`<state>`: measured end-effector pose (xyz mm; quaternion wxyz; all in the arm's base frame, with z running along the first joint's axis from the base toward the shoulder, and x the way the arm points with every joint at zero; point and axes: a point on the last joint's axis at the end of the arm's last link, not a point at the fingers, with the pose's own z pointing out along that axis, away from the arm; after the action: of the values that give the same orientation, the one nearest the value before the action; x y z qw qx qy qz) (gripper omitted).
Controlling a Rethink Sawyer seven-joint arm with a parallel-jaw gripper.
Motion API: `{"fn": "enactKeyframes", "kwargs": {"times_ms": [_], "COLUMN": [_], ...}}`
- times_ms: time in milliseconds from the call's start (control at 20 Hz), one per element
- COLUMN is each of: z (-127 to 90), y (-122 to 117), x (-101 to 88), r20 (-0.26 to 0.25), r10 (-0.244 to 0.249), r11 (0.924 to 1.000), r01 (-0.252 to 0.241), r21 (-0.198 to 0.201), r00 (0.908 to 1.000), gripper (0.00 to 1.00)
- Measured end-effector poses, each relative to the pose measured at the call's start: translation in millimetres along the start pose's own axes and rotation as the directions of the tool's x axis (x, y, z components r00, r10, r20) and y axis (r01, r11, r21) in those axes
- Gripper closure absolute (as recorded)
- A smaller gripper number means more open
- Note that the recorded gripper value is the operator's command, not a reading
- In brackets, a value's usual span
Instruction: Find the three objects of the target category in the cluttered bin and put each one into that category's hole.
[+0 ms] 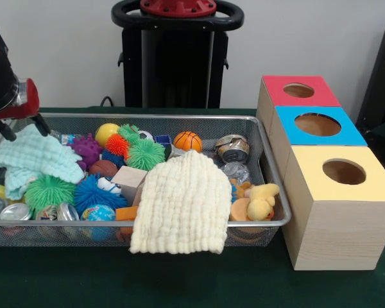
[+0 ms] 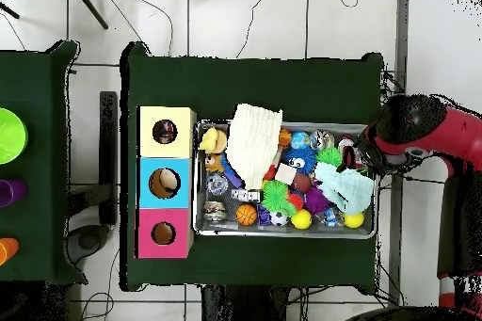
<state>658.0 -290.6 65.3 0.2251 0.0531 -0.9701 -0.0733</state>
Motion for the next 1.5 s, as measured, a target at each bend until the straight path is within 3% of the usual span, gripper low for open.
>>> {"fn": "enactKeyframes", "kwargs": {"times_ms": [650,1500], "z": [6,34], "y": [0,2], "x": [4.9,26.4], "r20": [-0.013,-0.069], "r10": [-0.003,-0.015], "r11": [1.0000,0.9987], "r01": [0.003,0.011], "r21": [-0.005,-0.049], "r00": [0.9999,0.9975], "gripper": [0.00,0.00]}}
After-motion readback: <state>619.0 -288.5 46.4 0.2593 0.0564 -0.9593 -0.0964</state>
